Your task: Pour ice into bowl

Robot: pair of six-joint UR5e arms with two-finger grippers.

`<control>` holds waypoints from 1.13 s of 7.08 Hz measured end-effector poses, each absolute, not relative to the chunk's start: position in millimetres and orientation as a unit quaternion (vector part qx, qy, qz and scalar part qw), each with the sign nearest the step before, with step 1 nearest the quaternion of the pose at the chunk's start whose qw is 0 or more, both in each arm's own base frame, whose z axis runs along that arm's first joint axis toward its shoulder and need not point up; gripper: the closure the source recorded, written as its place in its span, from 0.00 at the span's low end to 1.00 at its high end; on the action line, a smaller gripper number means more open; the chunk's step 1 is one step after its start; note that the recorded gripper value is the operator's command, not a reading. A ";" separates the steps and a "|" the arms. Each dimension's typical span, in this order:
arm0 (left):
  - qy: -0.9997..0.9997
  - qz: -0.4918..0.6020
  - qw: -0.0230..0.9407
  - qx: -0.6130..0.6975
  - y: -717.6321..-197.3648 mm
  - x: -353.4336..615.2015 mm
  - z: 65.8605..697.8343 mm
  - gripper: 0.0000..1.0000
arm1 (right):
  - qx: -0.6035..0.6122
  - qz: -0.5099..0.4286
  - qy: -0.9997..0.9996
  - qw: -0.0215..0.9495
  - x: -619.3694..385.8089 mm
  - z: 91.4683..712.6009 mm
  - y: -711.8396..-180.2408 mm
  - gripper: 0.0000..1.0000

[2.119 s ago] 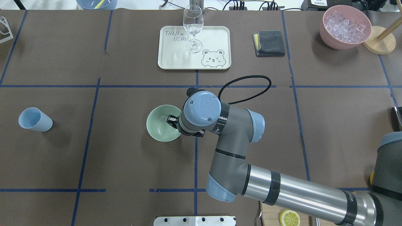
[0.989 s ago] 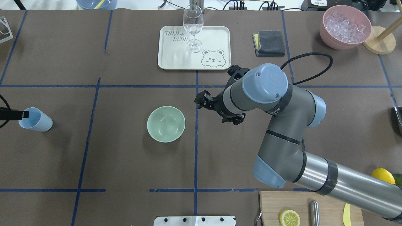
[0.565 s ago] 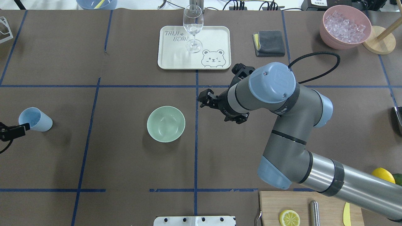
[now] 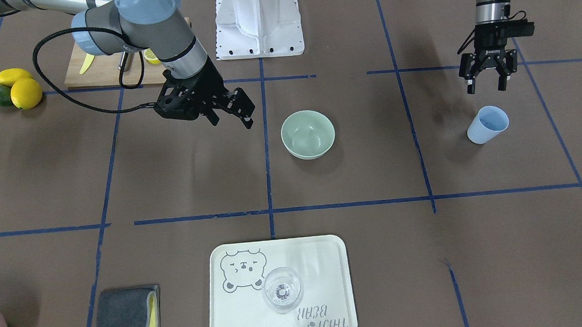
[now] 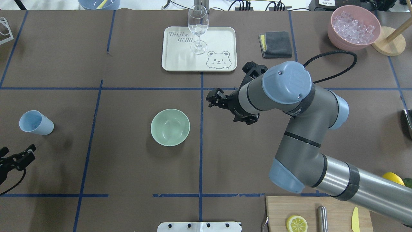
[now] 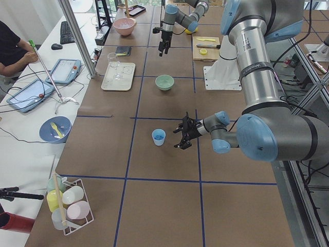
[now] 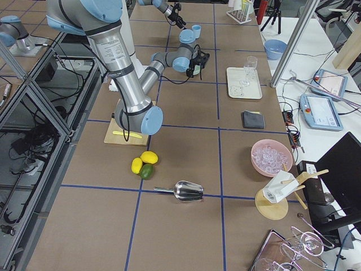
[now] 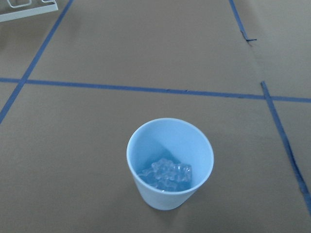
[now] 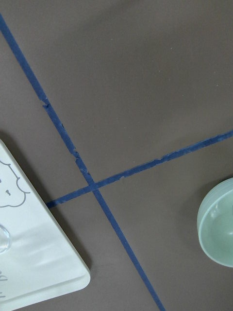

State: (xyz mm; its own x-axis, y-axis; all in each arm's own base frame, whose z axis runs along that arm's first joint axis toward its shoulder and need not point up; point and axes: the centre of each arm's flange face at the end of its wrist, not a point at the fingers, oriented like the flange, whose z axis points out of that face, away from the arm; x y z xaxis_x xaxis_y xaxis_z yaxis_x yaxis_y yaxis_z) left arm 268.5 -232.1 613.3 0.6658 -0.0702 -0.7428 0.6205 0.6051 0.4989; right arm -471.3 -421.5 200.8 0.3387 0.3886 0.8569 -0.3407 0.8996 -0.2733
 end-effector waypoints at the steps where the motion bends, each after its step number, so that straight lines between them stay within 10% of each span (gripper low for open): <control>1: 0.343 -0.218 0.811 0.419 -234.2 280.5 623.8 0.00 | -0.020 0.226 -0.535 0.814 -461.3 196.2 -425.8 0.00; 8: 0.315 -0.229 0.785 0.481 -245.7 338.6 656.2 0.02 | -0.012 0.190 -0.530 0.826 -334.8 244.7 -455.9 0.00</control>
